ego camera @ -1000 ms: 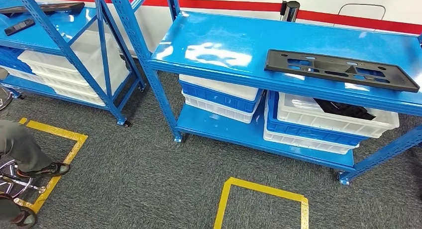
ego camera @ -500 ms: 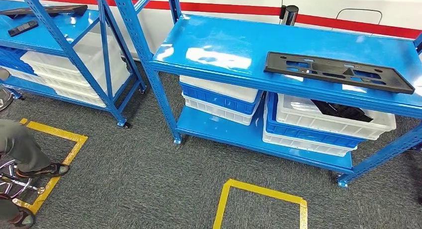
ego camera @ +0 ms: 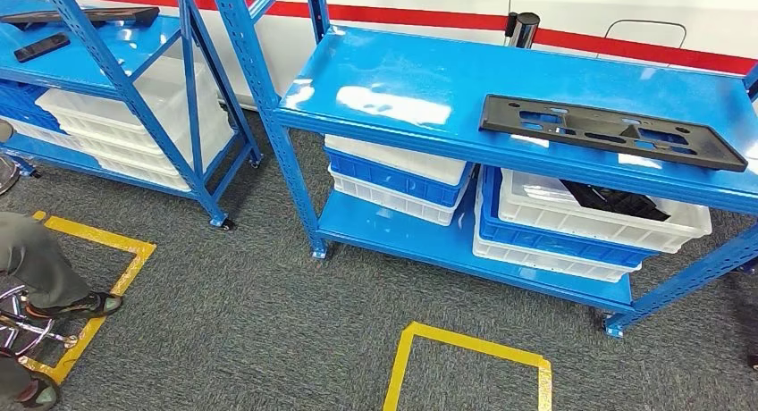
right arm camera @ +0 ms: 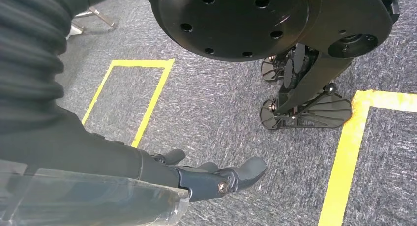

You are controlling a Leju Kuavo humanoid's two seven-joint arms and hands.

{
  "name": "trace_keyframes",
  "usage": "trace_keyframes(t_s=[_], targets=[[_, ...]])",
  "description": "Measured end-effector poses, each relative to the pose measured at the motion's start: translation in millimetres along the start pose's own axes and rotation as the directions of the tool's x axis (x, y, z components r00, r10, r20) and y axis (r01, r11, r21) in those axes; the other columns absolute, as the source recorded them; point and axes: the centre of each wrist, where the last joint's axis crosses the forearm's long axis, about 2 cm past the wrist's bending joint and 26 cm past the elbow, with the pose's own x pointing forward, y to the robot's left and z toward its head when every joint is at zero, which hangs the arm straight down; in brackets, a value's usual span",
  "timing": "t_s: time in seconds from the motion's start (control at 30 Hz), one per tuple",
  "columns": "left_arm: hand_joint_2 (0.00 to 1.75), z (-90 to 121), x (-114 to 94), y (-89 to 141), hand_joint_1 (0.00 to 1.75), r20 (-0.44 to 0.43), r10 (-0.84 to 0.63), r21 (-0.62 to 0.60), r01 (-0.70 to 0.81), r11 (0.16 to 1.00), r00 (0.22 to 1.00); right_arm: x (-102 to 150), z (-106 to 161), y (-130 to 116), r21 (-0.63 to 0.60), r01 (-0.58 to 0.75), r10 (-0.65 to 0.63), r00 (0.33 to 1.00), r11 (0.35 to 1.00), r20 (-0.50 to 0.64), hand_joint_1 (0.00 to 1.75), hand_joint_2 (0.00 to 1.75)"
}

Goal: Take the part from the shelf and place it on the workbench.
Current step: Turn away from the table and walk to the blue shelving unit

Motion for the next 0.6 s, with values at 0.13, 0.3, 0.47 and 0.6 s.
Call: trace_keyframes(t_s=[0.13,0.3,0.47,0.6], targets=[[1.75,0.0,0.0,0.0,0.00,0.000,0.000,0.000,0.000,1.000,1.000,0.1,0.0,-0.3,-0.001,0.000,0.000,1.000,1.000,0.000,0.00,1.75],[1.75,0.0,0.0,0.0,0.00,0.000,0.000,0.000,0.000,1.000,1.000,0.1,0.0,-0.4,-0.001,0.000,0.000,1.000,1.000,0.000,0.00,1.75],[1.75,0.0,0.0,0.0,0.00,0.000,0.000,0.000,0.000,1.000,1.000,0.1,0.0,-0.4,-0.001,0.000,0.000,1.000,1.000,0.001,0.00,1.75],[1.75,0.0,0.0,0.0,0.00,0.000,0.000,0.000,0.000,1.000,1.000,0.2,0.0,-0.4,-0.001,0.000,0.000,1.000,1.000,0.001,0.00,1.75]])
